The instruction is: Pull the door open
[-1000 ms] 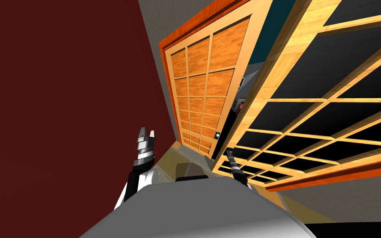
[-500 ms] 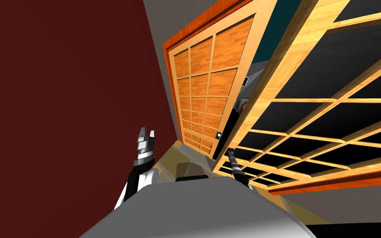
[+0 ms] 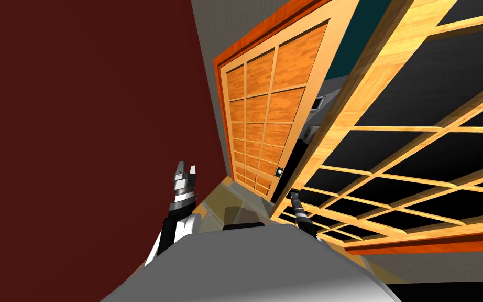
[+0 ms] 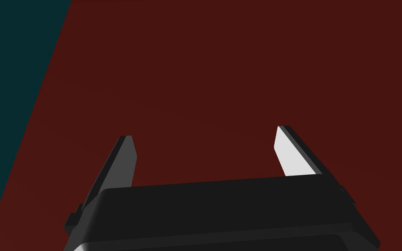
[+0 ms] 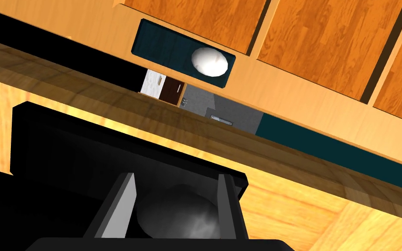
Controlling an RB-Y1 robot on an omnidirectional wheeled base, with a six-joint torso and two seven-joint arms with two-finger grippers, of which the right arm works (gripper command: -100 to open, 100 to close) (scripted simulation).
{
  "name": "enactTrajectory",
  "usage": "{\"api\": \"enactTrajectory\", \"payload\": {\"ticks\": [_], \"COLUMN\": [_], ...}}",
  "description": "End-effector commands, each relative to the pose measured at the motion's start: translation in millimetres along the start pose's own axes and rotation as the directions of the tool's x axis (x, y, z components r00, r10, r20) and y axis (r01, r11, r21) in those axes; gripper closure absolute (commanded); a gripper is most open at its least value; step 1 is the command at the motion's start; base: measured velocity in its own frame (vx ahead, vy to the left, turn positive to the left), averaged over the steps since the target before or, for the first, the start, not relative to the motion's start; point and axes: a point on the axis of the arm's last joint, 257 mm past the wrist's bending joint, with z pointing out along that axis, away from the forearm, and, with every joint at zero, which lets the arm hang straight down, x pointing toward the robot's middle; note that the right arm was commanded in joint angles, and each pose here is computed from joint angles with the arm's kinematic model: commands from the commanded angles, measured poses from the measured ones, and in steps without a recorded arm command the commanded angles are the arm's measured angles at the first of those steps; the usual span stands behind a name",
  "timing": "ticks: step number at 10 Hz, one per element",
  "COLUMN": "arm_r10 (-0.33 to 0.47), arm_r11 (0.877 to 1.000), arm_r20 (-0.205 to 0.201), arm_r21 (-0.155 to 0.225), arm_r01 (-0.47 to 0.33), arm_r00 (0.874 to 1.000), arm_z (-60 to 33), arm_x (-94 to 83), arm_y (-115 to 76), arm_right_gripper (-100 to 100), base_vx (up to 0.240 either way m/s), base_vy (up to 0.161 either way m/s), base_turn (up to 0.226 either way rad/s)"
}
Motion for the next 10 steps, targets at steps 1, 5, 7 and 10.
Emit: {"api": "enactTrajectory", "payload": {"ticks": [1, 5, 7, 10], "arm_r10": [0.044, 0.139, 0.185, 0.267], "arm_r11": [0.999, 0.990, 0.982, 0.963], "arm_r20": [0.036, 0.065, 0.080, 0.110], "arm_r21": [0.010, 0.011, 0.010, 0.004], "arm_r01": [-0.045, -0.140, -0.186, -0.269], "arm_r00": [0.998, 0.988, 0.979, 0.957], "arm_z": [-5.2, -10.0, -12.5, -17.7], "arm_x": [-19.4, -30.3, -35.8, -46.9], "arm_y": [-4.2, -8.0, -9.9, -13.7], "arm_right_gripper": [100, 100, 100, 100], "base_vx": [-0.036, -0.041, -0.068, -0.045], "base_vy": [-0.012, -0.004, -0.012, 0.002], "base_turn": [0.117, 0.092, 0.138, 0.096]}}
